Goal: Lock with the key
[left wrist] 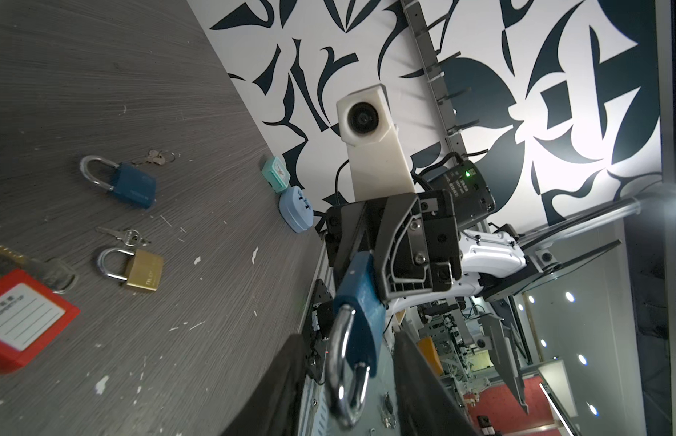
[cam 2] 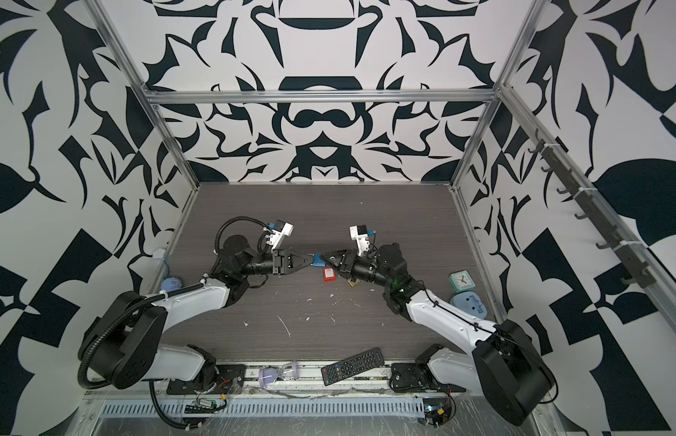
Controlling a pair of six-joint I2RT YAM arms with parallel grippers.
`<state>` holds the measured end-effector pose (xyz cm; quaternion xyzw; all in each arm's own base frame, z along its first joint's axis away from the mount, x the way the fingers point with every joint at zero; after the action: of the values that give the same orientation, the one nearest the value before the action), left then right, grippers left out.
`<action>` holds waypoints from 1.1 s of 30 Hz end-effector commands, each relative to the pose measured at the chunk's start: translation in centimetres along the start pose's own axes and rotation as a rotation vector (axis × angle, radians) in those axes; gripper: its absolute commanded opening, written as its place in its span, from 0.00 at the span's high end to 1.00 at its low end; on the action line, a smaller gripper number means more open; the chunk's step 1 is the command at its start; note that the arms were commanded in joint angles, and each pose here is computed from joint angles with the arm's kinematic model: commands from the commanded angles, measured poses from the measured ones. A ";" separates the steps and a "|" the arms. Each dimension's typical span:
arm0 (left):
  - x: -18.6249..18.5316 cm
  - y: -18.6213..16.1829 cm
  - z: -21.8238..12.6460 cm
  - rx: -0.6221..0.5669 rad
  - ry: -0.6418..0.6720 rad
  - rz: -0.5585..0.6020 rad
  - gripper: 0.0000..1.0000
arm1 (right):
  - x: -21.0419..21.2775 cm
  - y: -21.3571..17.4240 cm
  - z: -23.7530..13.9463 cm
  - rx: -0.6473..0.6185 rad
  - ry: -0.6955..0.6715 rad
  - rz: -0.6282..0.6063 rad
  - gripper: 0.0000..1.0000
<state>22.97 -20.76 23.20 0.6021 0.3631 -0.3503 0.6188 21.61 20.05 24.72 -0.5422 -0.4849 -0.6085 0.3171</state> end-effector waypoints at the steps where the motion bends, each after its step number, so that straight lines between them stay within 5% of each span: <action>1: -1.1 0.7 0.5 -0.001 -0.065 0.042 0.62 | 3.1 0.8 0.3 -0.023 0.115 -0.079 1.00; 15: -0.6 0.5 1.8 0.027 -0.113 0.019 0.74 | 2.7 0.6 0.6 -0.016 0.103 -0.080 1.00; 23: -0.4 0.6 2.1 0.043 -0.114 0.005 1.00 | 2.1 0.5 0.7 -0.014 0.069 -0.077 1.00; 28: 0.1 1.3 1.4 0.028 -0.087 0.012 1.00 | 1.1 0.5 -0.9 -0.044 -0.054 -0.082 0.65; 33: 0.3 1.5 0.6 0.025 -0.085 0.023 1.00 | 1.6 0.3 -3.5 -0.087 -0.108 -0.114 0.53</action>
<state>24.28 -21.46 22.71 0.5892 0.3587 -0.3853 0.6130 20.92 17.95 25.54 -0.5617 -0.4935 -0.6087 0.2654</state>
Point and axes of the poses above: each gripper's point midway between its finger pads, its own z axis out along the fingers, its own x axis along the line the jaws close on, y = z × x, the point moved 9 cm from there along -z, back along the fingers, and after that the axes turned 1 degree about z, right-handed, at the moved point
